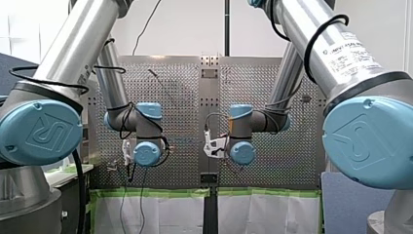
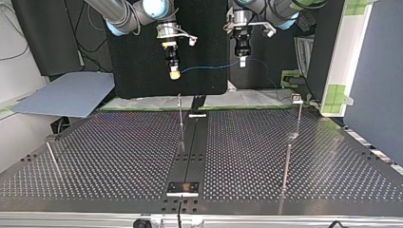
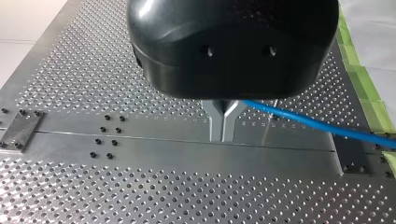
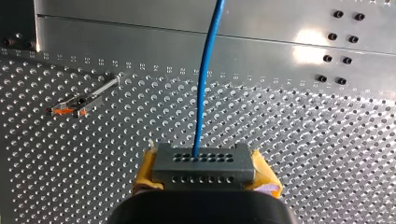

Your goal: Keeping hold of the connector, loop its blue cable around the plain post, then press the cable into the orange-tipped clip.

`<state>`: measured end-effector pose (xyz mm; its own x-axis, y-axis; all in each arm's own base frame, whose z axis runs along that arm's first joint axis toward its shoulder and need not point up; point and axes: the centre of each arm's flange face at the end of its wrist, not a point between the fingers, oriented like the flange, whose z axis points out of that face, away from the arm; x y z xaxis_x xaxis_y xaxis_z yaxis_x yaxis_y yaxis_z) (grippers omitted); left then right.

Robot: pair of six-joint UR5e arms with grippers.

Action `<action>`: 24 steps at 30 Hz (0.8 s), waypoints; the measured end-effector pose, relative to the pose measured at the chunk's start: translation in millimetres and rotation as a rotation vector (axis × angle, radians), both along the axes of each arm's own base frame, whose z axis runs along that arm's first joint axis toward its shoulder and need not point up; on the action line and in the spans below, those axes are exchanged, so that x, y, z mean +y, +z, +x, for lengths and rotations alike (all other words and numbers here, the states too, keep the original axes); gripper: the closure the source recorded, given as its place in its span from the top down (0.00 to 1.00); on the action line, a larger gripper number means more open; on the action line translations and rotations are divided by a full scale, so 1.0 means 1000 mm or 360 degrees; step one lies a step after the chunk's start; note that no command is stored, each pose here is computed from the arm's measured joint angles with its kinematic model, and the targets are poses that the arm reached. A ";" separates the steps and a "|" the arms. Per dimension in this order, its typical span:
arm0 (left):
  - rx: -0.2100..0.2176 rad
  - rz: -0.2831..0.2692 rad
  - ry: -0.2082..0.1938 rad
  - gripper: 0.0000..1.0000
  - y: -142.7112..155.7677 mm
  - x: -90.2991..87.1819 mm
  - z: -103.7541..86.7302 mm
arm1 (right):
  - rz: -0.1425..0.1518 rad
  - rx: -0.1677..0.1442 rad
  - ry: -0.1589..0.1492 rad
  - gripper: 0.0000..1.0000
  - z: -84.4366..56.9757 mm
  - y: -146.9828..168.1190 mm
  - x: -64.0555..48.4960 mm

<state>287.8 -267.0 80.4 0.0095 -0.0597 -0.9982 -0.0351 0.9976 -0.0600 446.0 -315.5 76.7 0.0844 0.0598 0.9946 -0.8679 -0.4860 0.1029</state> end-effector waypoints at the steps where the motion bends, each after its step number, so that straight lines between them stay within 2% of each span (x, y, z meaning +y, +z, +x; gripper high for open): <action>1: 0.0000 0.0000 0.0000 0.00 0.000 0.000 0.000 | 0.0000 0.0000 0.0000 0.00 0.000 0.000 0.000; 24: 0.0000 0.0000 0.0000 0.00 0.000 0.000 0.000 | 0.0000 0.0000 0.0000 0.00 0.000 0.000 0.000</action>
